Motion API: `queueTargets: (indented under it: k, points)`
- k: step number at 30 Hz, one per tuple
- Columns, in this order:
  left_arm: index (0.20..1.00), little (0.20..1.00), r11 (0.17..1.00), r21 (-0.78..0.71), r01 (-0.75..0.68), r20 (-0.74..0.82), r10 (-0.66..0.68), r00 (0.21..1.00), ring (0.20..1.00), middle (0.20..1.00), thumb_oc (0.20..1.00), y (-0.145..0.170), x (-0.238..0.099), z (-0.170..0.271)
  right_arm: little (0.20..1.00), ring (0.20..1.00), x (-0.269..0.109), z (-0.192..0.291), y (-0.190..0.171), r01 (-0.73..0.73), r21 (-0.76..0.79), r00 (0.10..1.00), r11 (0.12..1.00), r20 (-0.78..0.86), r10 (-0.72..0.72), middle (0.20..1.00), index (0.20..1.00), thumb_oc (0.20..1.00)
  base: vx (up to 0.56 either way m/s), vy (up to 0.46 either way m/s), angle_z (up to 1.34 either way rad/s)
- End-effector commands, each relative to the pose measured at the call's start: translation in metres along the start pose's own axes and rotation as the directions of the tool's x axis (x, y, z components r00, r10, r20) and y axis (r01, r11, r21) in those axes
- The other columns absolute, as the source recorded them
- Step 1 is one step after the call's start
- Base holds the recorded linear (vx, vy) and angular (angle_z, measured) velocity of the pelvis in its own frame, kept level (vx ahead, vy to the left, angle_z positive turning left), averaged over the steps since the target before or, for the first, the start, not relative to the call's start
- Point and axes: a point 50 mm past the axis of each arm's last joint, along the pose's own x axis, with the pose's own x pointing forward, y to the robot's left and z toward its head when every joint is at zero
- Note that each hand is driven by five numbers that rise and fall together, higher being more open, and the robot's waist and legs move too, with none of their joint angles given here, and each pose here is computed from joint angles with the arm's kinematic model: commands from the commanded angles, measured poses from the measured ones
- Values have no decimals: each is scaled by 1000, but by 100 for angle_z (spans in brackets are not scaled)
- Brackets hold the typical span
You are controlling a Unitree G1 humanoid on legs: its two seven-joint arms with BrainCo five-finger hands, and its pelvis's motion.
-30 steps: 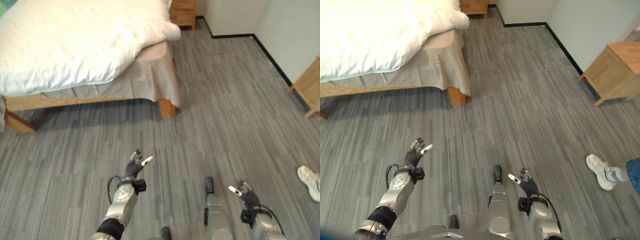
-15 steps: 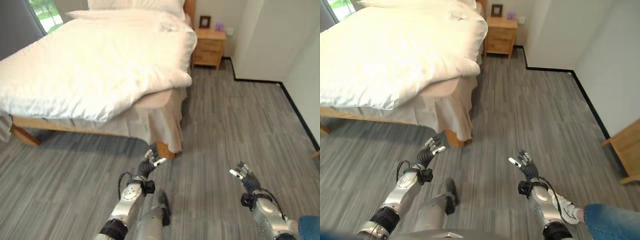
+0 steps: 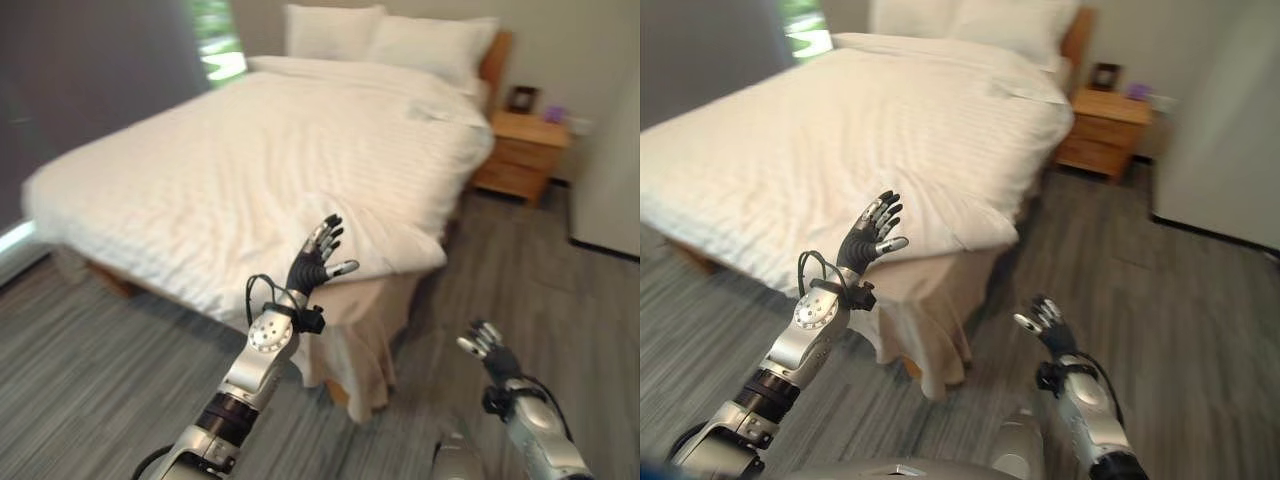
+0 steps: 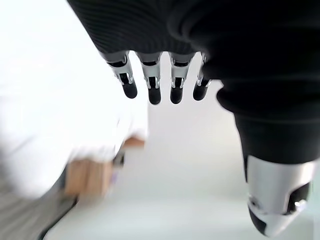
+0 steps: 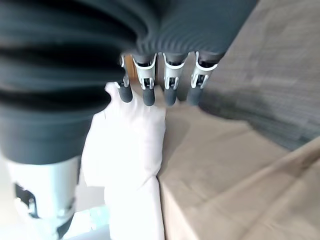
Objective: Making the bed.
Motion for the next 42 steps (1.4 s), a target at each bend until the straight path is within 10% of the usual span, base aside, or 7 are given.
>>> queueTargets:
  k: [1, 12, 19, 32, 36, 38, 42]
  points:
    - [1000, 1000, 996, -53, 75, 42, -72, 996, 1000, 1000, 1000, -10, 1, 1, 1000, 1000, 6, 55, -23, 49, 32, 968, 998, 246, -56, 1000, 1000, 1000, 203, -228, 196]
    - [1000, 1000, 982, -169, 82, -50, -91, 995, 1000, 1000, 1000, 11, -55, -14, 1000, 1000, 11, 208, -70, 208, -383, 828, 900, 559, 47, 1000, 1000, 1000, 135, -153, 72]
    - [1000, 1000, 958, -280, 55, -133, -96, 986, 1000, 1000, 1000, 11, -86, -31, 1000, 1000, 18, 290, -17, 177, -779, 783, 601, 481, 393, 1000, 1000, 1000, 34, -55, 8]
    - [1000, 1000, 971, -239, 5, -161, -45, 986, 1000, 1000, 1000, 23, -95, -31, 1000, 1000, 30, 311, 26, 78, -792, 726, 605, 461, 510, 1000, 1000, 1000, 11, 3, 16]
    - [1000, 1000, 968, -247, -31, -162, -10, 987, 1000, 1000, 1000, 29, -97, -31, 1000, 1000, 30, 318, 51, 49, -909, 729, 414, 316, 607, 1000, 1000, 1000, -91, -4, 15]
    - [1000, 1000, 970, -234, -61, -199, 14, 980, 1000, 1000, 1000, 43, -113, -32, 1000, 1000, 26, 329, 34, 69, -981, 819, 180, 159, 551, 1000, 1000, 1000, -160, -34, 44]
    - [1000, 1000, 972, -208, -107, -239, 55, 970, 1000, 1000, 1000, 55, -126, -35, 1000, 1000, 21, 328, 24, 54, -997, 860, 49, 72, 505, 1000, 1000, 1000, -70, -15, 68]
